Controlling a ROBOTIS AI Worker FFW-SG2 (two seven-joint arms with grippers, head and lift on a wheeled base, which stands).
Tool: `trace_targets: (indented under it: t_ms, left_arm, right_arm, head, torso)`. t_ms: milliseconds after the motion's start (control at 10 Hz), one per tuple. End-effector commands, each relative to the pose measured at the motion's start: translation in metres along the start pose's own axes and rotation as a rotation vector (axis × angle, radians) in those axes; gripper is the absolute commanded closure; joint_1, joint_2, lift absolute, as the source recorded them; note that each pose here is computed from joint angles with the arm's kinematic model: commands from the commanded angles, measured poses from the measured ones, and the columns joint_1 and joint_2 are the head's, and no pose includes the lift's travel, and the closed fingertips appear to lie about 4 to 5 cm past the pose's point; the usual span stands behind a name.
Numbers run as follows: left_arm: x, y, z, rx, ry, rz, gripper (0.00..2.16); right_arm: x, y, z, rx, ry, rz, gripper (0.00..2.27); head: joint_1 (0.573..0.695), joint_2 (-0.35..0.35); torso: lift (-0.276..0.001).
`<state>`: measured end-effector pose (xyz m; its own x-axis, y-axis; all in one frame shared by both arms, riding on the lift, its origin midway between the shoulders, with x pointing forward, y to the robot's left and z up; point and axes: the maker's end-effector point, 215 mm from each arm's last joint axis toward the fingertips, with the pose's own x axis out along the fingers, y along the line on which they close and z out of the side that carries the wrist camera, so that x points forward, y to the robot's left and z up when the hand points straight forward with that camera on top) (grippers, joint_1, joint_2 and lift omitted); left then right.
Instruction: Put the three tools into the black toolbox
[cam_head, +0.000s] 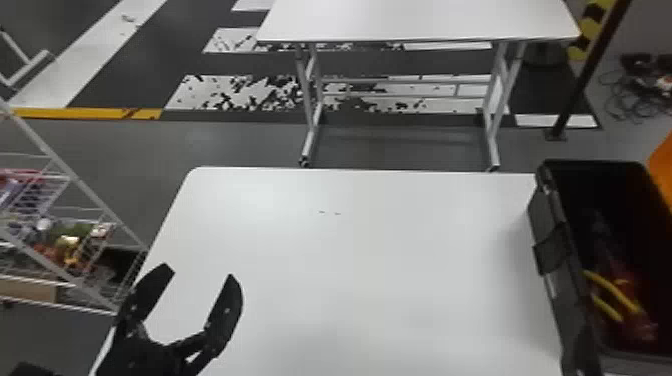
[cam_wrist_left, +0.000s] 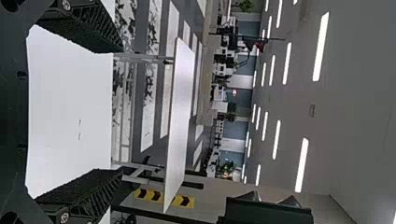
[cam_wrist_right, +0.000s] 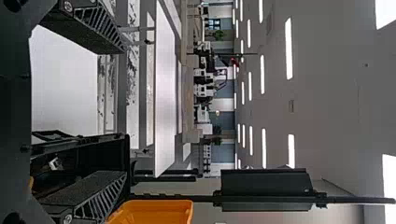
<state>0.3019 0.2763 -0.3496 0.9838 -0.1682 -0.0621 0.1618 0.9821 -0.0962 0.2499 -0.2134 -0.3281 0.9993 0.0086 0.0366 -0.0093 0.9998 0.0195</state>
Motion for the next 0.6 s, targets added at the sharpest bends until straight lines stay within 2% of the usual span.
trace_targets:
  t_ms: [0, 500]
  left_arm:
    - [0.003, -0.005, 0.0, -0.005, -0.003, -0.01, 0.08]
    - [0.007, -0.016, -0.006, 0.004, 0.004, -0.031, 0.09]
  right_arm:
    - [0.002, 0.003, 0.0, 0.012, 0.0, 0.0, 0.09]
    - [0.003, 0.004, 0.003, 0.032, -0.008, -0.014, 0.11]
  head:
    - [0.695, 0.139]
    - [0.695, 0.115]
  torso:
    - [-0.051]
    - [-0.051]
